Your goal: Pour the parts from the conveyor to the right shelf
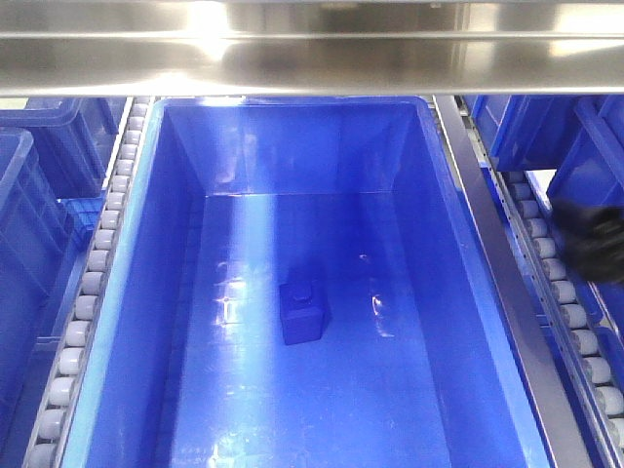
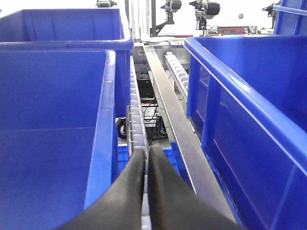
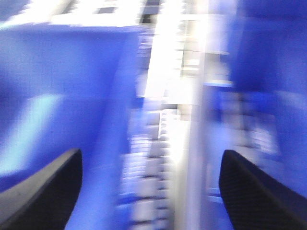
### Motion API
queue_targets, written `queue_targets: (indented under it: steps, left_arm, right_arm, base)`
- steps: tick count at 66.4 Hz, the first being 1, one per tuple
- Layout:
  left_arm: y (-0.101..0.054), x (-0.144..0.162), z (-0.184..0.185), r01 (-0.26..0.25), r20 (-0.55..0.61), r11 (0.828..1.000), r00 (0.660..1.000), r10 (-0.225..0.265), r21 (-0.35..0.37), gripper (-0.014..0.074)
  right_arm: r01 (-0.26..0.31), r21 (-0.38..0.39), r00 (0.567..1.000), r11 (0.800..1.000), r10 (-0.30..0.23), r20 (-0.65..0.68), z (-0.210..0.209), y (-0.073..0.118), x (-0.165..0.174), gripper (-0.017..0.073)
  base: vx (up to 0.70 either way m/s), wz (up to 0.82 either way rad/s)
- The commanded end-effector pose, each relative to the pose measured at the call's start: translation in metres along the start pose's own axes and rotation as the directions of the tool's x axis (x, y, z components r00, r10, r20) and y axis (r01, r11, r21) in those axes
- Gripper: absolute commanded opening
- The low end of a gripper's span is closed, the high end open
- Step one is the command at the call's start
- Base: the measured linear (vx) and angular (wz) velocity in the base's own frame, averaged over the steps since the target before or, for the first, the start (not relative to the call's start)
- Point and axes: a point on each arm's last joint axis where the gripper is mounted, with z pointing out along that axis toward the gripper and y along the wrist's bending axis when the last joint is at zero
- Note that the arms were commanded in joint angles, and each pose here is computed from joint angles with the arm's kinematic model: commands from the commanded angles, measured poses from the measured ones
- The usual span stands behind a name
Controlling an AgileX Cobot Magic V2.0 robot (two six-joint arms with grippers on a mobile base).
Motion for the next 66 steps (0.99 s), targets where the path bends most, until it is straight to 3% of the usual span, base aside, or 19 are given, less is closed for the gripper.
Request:
queue_targets:
  steps: [1, 13, 27, 50, 66]
  left_arm:
    - [-0.001, -0.014, -0.002, 0.013, 0.11, 1.0, 0.994, -0.015, 0.01, -0.0006]
    - [-0.001, -0.014, -0.002, 0.013, 0.11, 1.0, 0.994, -0.015, 0.01, -0.0006]
    - [-0.001, -0.014, -0.002, 0.013, 0.11, 1.0, 0.994, -0.015, 0.01, -0.0006]
    - [-0.001, -0.014, -0.002, 0.013, 0.11, 1.0, 0.994, -0.015, 0.01, -0.0006]
    - [-0.001, -0.014, -0.002, 0.013, 0.11, 1.0, 0.994, -0.015, 0.01, -0.0006]
  right_arm:
    - [-0.006, 0.03, 0.996, 1.0, 0.003, 0.084, -0.005, -0.008, -0.014, 0.0557]
    - [-0.029, 0.065, 0.994, 0.997, 0.022, 0.111, -0.024, -0.015, -0.01, 0.0557]
    - [-0.019, 0.059, 0.977, 0.998, 0.006, 0.212, -0.06, -0.021, 0.022, 0.0557]
    - [-0.082, 0.069, 0.912, 0.994, 0.047, 0.407, -0.12, -0.034, 0.075, 0.0543]
    - [-0.049, 0.052, 0.9, 0.997, 0.021, 0.434, -0.111, -0.032, 0.095, 0.0467]
  base:
    - [0.0, 0.0]
    - [0.0, 0.0]
    - [0.0, 0.0]
    - [0.0, 0.0]
    - [0.0, 0.0]
